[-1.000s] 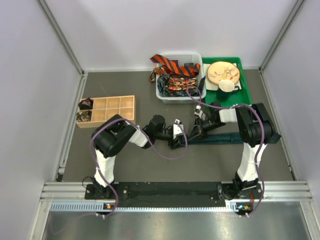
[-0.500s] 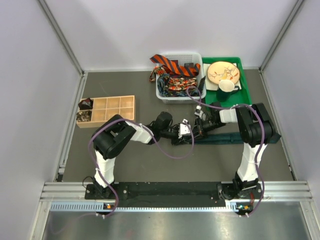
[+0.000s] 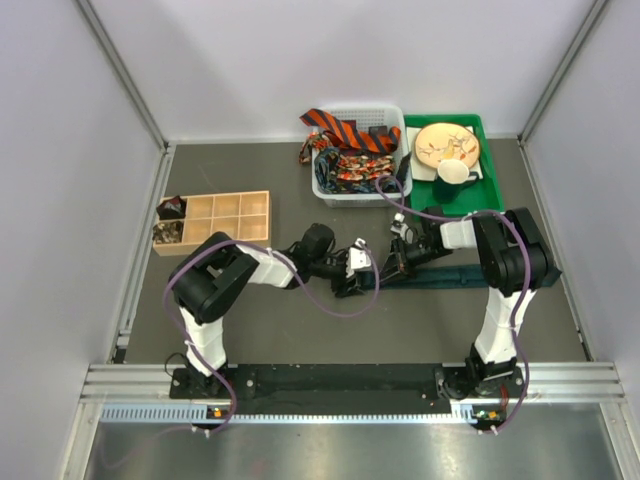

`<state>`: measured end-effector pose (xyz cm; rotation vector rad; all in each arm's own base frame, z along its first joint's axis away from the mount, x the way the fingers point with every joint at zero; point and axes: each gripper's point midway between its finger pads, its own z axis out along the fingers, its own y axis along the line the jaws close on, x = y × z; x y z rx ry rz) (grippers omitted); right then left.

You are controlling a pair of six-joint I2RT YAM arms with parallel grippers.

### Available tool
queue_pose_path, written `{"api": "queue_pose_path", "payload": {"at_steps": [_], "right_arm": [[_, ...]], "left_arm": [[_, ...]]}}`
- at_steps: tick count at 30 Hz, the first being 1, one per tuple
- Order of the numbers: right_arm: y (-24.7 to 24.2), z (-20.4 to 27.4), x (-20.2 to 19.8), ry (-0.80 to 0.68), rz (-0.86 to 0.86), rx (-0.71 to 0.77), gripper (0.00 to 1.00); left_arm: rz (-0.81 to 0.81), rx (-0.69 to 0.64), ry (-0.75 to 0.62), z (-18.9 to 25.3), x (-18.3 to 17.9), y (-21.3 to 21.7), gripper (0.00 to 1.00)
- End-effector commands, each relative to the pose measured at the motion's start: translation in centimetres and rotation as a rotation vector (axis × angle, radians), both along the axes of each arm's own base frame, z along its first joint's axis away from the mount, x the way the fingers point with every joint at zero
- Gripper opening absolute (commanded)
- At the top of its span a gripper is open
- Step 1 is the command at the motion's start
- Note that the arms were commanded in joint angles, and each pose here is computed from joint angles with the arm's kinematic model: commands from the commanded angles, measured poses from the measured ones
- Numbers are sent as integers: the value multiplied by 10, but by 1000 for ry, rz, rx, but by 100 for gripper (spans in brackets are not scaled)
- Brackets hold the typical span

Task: Roll the ties
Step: Roll the tie at the center of the board.

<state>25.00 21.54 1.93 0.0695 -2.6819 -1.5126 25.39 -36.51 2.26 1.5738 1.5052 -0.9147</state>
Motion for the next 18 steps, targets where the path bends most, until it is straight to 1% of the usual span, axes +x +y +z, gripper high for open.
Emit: {"api": "queue_pose_path", "payload": {"at_steps": [1, 4, 7, 14, 17, 18], "right_arm": [[-29, -51, -5, 20, -32, -246, 0], [-29, -53, -4, 23, -31, -251, 0], [-30, -53, -4, 27, -33, -254, 0], [-29, -55, -6, 35, -27, -250, 0], [-29, -57, -7, 41, -25, -250, 0], [-29, -57, -6, 43, -27, -249, 0]], "left_arm": [[2, 1, 45, -15, -11, 15, 64], [-8, -54, 30, -8, -8, 5, 66], [3, -78, 29, -5, -2, -1, 66], [9, -80, 19, -9, 0, -1, 60], [0, -78, 14, -10, 0, -4, 59], [-6, -77, 5, -10, 1, -7, 57]]}}
